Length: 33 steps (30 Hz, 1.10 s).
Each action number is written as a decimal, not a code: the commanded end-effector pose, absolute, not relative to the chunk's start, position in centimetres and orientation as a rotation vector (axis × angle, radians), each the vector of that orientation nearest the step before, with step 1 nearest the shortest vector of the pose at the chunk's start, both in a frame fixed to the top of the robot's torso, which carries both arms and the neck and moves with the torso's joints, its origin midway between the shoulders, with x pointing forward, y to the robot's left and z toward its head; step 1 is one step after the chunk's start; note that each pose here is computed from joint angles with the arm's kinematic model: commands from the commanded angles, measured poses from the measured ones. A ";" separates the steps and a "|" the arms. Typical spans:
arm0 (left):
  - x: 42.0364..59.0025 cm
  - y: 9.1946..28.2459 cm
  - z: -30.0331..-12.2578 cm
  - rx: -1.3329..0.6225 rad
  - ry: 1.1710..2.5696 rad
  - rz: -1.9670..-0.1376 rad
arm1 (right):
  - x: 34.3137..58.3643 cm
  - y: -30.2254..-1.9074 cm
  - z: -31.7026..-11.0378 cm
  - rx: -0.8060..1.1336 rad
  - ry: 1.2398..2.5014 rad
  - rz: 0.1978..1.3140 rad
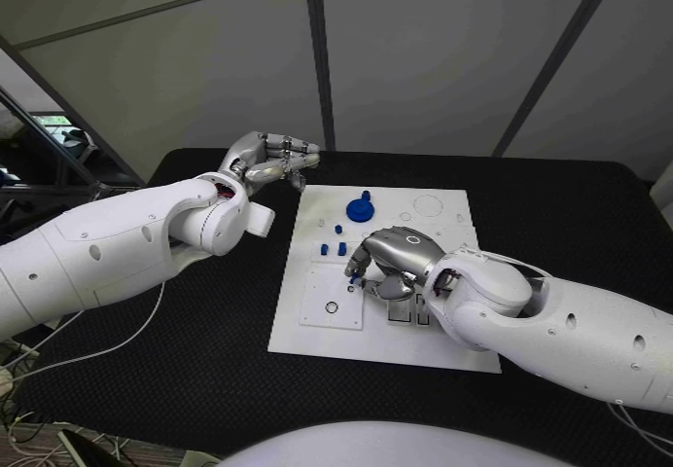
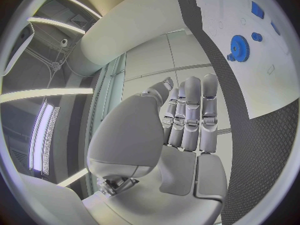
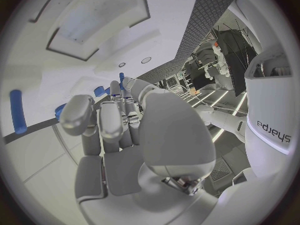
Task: Assemble the parts on the task board
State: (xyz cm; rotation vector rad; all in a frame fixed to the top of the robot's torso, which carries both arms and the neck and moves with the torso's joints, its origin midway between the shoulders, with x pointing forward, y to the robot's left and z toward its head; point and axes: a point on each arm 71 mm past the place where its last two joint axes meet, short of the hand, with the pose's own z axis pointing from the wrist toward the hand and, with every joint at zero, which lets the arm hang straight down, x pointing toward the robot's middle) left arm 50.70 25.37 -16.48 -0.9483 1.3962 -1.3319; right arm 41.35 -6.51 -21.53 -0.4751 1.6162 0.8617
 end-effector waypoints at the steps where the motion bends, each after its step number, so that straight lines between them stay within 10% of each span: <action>1: 50.7 25.1 -16.3 -0.940 1.396 -1.353 | 41.3 -6.1 -21.7 -0.513 1.610 0.858; 33: 50.9 25.3 -16.5 -0.951 1.411 -1.344 | 41.3 -6.0 -22.5 -0.543 1.646 0.844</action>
